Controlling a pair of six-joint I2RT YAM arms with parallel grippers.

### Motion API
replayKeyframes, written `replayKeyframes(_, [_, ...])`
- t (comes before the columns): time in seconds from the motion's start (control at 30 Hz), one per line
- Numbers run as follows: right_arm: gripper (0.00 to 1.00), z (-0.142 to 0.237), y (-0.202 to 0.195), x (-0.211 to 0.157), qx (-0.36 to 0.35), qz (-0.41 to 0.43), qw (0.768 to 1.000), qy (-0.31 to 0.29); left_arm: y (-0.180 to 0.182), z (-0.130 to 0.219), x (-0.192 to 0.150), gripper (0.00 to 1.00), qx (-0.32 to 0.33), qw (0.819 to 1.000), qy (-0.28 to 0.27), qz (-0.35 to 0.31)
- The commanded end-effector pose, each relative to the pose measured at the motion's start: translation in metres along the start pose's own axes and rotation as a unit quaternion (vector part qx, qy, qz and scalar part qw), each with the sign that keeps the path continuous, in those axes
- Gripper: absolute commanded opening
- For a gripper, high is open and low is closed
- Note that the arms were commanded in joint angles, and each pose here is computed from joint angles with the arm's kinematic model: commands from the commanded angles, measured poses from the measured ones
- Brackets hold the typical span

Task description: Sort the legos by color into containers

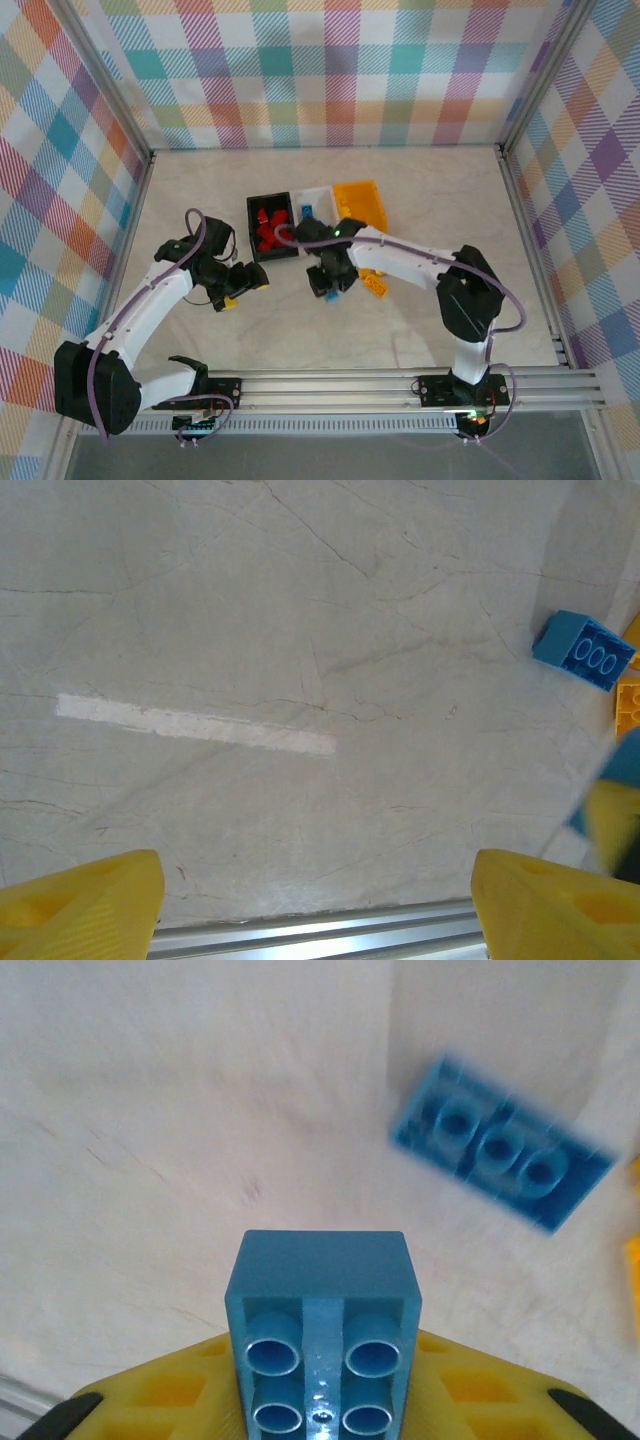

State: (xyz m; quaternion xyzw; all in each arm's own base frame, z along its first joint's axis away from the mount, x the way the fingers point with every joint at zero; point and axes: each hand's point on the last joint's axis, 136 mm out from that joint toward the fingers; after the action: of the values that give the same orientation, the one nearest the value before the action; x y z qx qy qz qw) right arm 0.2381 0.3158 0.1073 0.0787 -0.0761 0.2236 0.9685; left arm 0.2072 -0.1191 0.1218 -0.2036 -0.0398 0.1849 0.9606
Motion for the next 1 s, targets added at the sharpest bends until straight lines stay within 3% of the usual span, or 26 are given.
replayKeyframes(0.0, [0.37,0.031,-0.020,0.038,-0.005,-0.017,0.999,-0.048,-0.003,0.010,0.000,0.81,-0.010,1.000,-0.004,0.014])
replayKeyframes(0.2, [0.37,0.031,-0.048,0.104,0.001,-0.049,0.995,-0.091,-0.003,0.013,-0.002,0.81,-0.007,1.000,0.000,0.019])
replayKeyframes(0.47, [0.38,0.005,-0.059,0.159,0.019,-0.055,0.991,-0.119,-0.002,0.015,-0.003,0.81,0.002,0.999,0.006,0.031])
replayKeyframes(0.7, [0.41,-0.016,-0.055,0.180,0.034,-0.053,0.991,-0.117,-0.003,0.018,-0.001,0.81,0.004,0.999,0.000,0.046])
replayKeyframes(0.97, [0.60,-0.002,-0.049,0.179,0.050,-0.053,0.991,-0.113,-0.006,0.012,0.003,0.81,0.001,0.999,0.005,0.052])
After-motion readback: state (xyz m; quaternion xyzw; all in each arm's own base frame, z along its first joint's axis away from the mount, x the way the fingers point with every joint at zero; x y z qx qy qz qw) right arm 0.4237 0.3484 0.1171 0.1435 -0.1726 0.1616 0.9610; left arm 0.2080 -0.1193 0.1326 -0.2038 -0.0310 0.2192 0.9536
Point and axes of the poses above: each hand's point on the last joint's axis, 136 mm out from that joint toward the fingers, its own z axis back along the fingers, its own y axis along the line the jaws close on, x = y × z
